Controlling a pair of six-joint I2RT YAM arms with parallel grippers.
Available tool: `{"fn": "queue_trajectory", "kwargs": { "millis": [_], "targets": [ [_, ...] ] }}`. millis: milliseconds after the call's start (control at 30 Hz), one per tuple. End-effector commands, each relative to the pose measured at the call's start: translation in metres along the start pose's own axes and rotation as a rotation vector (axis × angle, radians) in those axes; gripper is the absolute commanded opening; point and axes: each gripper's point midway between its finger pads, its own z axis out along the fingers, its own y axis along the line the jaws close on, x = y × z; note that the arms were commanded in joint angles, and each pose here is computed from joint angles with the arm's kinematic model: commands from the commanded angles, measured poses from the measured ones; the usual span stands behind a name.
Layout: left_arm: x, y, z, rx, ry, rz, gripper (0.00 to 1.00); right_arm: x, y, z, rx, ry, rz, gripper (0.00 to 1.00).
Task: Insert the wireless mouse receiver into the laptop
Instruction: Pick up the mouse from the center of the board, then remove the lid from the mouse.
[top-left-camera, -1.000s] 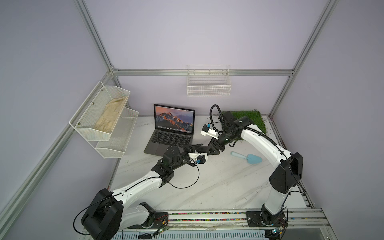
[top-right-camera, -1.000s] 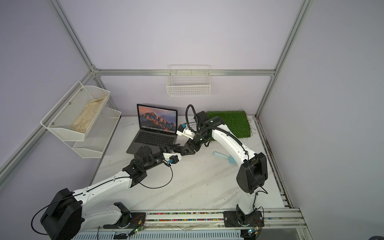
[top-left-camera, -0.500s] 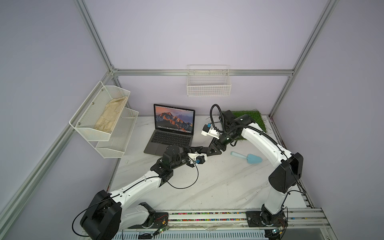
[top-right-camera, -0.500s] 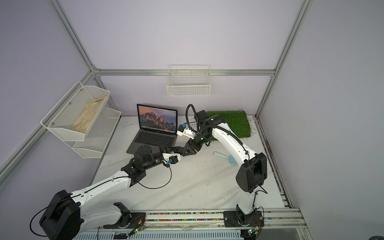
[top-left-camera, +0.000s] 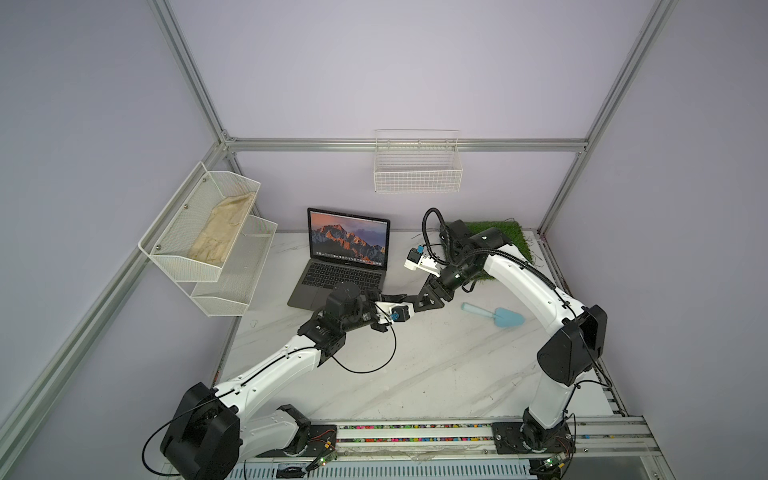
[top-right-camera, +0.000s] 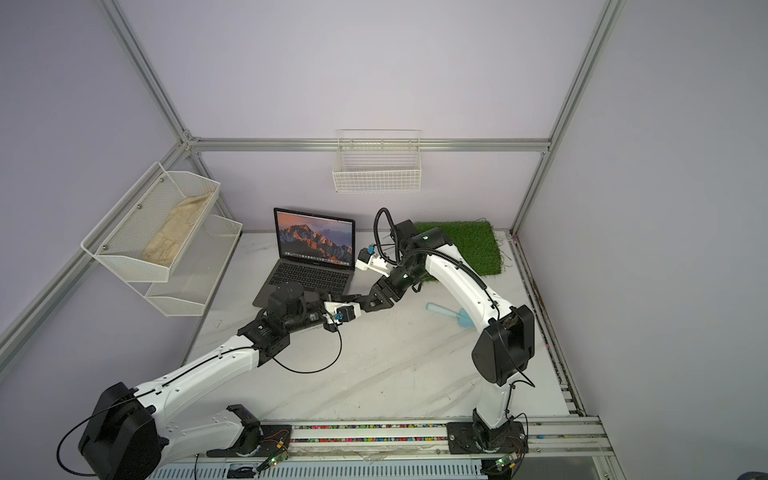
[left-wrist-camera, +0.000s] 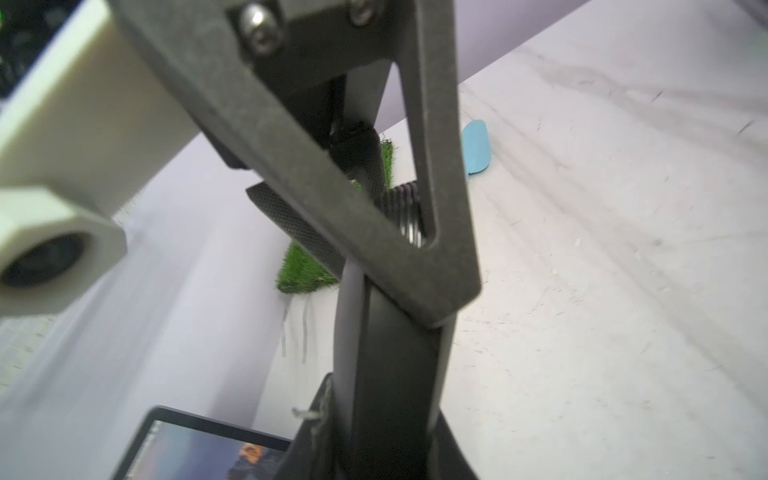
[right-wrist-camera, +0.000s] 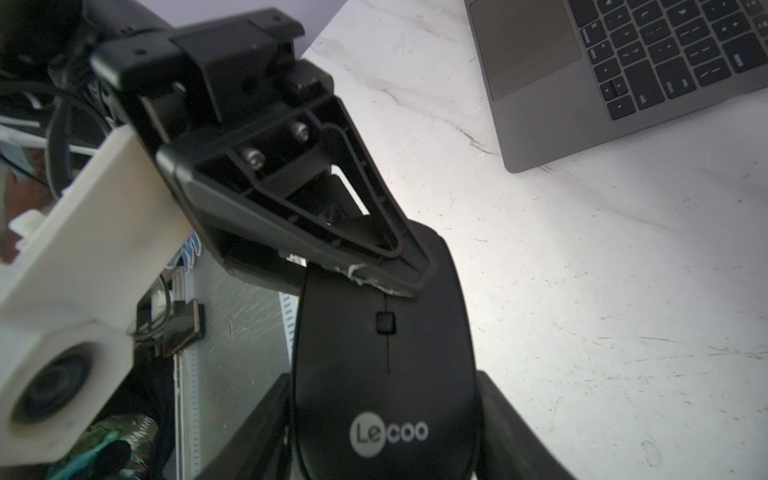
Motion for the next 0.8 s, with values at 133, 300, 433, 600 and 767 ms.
{"fn": "queue_trajectory", "kwargs": {
  "millis": [133,300,433,600,767],
  "targets": [
    [0.006,0.013,-0.004,0.038,0.044,-0.745,0.00,-0.071,-0.019,-0.065,0.333,-0.447,-0.011,0.87],
    [0.004,0.004,-0.015,0.114,0.058,-1.128,0.00,-0.059,-0.011,-0.074,0.390,-0.617,-0.119,0.96],
    [-0.017,-0.013,-0.026,0.352,0.028,-1.312,0.00,-0.040,0.006,-0.057,0.365,-0.614,-0.285,0.97],
    [-0.036,-0.017,-0.033,0.526,-0.032,-1.392,0.00,-0.024,0.009,-0.025,0.358,-0.480,-0.383,0.97],
    [-0.035,-0.013,-0.032,0.508,-0.039,-1.387,0.00,-0.017,0.016,-0.010,0.293,-0.433,-0.405,0.77]
  ]
}}
